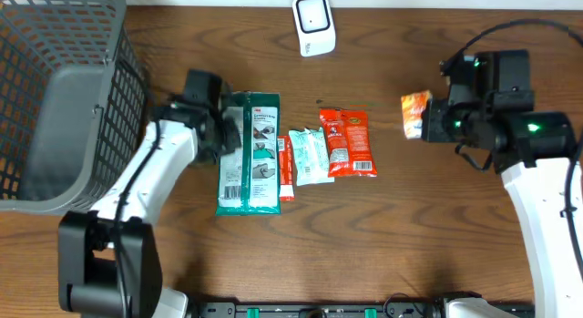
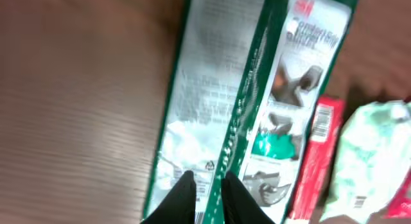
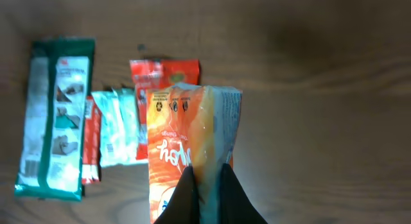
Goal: Scan the item barcode
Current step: 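Carry the orange packet up toward the white scanner, then hold the orange packet's barcode over the white scanner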
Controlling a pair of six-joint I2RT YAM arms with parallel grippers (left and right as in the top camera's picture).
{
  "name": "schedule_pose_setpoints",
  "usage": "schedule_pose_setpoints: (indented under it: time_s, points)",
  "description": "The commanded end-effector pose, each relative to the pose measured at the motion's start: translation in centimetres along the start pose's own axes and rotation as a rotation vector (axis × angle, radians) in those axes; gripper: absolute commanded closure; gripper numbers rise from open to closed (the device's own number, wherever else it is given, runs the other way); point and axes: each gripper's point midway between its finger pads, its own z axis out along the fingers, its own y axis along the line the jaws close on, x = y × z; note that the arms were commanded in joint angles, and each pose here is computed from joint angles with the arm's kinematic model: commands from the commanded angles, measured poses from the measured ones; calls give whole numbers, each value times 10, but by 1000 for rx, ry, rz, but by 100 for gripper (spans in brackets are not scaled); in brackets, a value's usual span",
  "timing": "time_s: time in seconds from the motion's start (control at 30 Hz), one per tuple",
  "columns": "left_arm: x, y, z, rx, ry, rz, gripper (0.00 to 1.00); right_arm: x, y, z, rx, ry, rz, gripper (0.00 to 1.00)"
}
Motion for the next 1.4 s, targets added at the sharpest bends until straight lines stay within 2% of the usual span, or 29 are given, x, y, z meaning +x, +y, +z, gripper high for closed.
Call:
schedule_pose_setpoints:
  time_s: [0.0,0.03,0.07,0.2,0.23,0.27,0.33,0.4,0.5,0.53,0.87,1.2,1.37]
  points:
    - [-38,5,-33,-91,-142,56,83,-32,10,-31,61,-66,-27,99]
    - [-41,4,-33,-90,-155,57,83,-36,11,-36,76,-65,-30,99]
    - [-46,3,-34,-85,-178,60,76,-48,16,-45,102,-66,-43,99]
    - [-57,1,-36,-85,-224,60,73,-82,33,-58,156,-78,-91,99]
    - [-58,0,-36,-83,-229,60,69,-89,36,-59,168,-88,-98,99]
    - [-60,-1,-36,-79,-237,60,53,-103,45,-57,180,-114,-118,99]
    - [-60,-1,-36,-81,-236,68,37,-127,64,-47,187,-178,-149,99]
    - [-60,-1,-36,-81,-236,71,27,-145,79,-33,190,-230,-203,99]
    - [-60,-1,-36,-80,-236,70,25,-163,97,-4,209,-271,-266,99]
    - [-60,-1,-36,-80,-236,71,20,-166,102,7,221,-276,-291,99]
    - [-60,-1,-36,-80,-236,70,17,-200,134,110,521,-375,-556,99]
    - [-61,-1,-36,-79,-240,71,17,-201,138,217,656,-383,-727,99]
    - [-61,-2,-37,-77,-243,71,17,-200,132,250,724,-402,-749,99]
